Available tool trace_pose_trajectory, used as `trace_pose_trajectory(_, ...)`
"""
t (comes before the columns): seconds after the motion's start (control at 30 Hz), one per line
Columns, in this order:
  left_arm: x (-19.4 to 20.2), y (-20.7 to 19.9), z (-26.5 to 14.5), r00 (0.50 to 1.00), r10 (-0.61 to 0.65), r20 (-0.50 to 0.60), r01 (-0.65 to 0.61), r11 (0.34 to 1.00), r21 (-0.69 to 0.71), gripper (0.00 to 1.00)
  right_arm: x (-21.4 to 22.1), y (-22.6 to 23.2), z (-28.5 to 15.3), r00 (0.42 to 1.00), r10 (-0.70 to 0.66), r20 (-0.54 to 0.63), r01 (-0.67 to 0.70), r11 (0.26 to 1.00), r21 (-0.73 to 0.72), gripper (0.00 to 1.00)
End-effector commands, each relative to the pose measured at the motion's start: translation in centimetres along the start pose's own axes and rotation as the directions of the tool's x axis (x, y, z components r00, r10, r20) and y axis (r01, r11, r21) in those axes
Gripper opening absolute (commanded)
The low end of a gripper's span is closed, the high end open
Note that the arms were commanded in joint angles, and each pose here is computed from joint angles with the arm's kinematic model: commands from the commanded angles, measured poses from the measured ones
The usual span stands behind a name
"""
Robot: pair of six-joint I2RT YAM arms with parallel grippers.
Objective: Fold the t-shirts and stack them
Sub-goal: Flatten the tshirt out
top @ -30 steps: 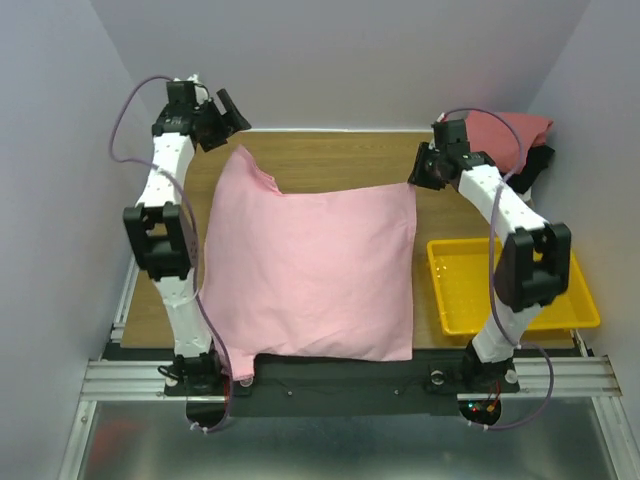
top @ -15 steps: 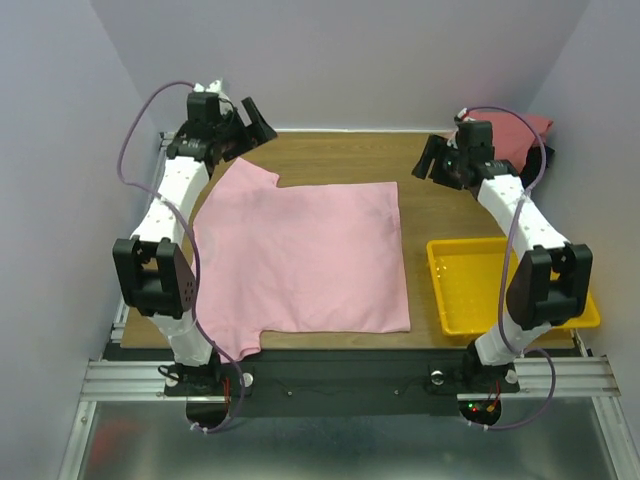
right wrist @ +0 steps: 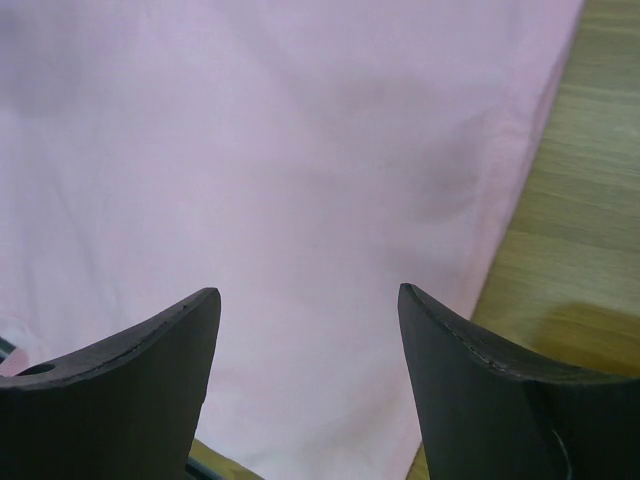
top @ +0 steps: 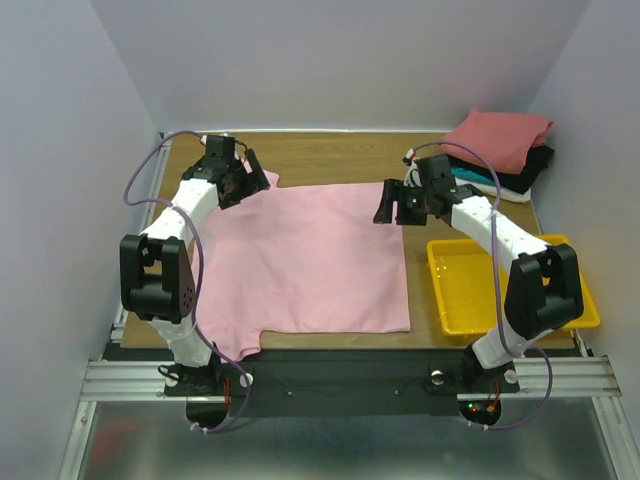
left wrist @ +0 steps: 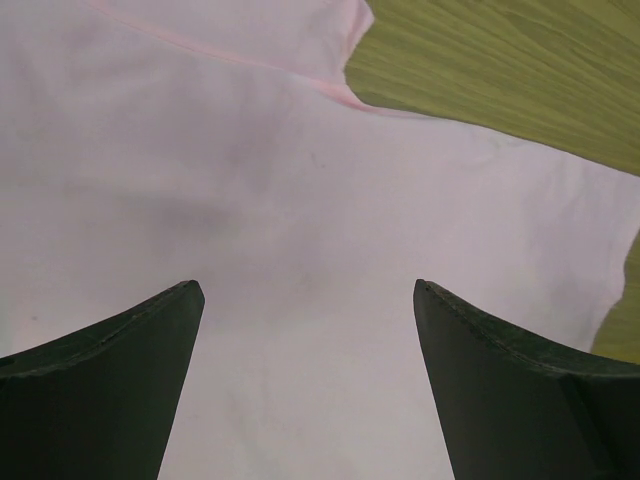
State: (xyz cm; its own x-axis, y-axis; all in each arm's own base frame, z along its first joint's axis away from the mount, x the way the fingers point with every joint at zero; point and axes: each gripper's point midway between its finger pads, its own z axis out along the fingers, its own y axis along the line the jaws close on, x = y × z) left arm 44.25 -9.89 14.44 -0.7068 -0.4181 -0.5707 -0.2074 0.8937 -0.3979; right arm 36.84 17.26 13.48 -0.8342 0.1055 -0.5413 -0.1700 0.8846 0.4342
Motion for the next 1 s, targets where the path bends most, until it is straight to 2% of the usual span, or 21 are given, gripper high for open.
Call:
trace_pose_trajectory(0.0, -0.4, 2.6, -1.3, 0.998, 0.046, 0.041, -0.04, 0.991, -0.126, 0.99, -0.2, 1.6, 1.1, 0.999, -0.034, 0.0, 0.034, 0.999, -0.032, 0.77)
trace_pose_trajectory(0.27, 2.6, 6.1, 1.3, 0.995, 0.087, -0.05, -0.096, 0.968, -0.234, 0.99, 1.2, 0.2, 4.8, 0.996, -0.006, -0.089, 0.006, 1.0, 0.0, 0.77)
trace_pose_trajectory(0.4, 3.4, 6.4, 2.7, 0.994, 0.085, -0.072, -0.1, 0.968, -0.231, 0.99, 1.7, -0.5, 6.3, 0.993, -0.003, -0.121, 0.005, 1.0, 0.016, 0.77)
trace_pose_trajectory(0.67, 3.9, 7.0, 5.7, 0.987, 0.107, -0.116, -0.133, 0.96, -0.245, 0.99, 2.2, -4.1, 8.6, 0.991, -0.003, -0.132, 0.025, 0.985, 0.169, 0.77)
trace_pose_trajectory(0.83, 5.7, 8.4, 8.1, 0.98, 0.099, -0.171, -0.143, 0.953, -0.267, 0.99, 3.1, -5.6, 9.7, 0.987, 0.013, -0.161, 0.024, 0.974, 0.225, 0.77)
trace_pose_trajectory(0.97, 5.5, 7.6, 9.5, 0.98, 0.095, -0.174, -0.135, 0.963, -0.235, 0.98, 2.7, -6.4, 10.7, 0.986, 0.013, -0.166, 0.031, 0.966, 0.256, 0.77)
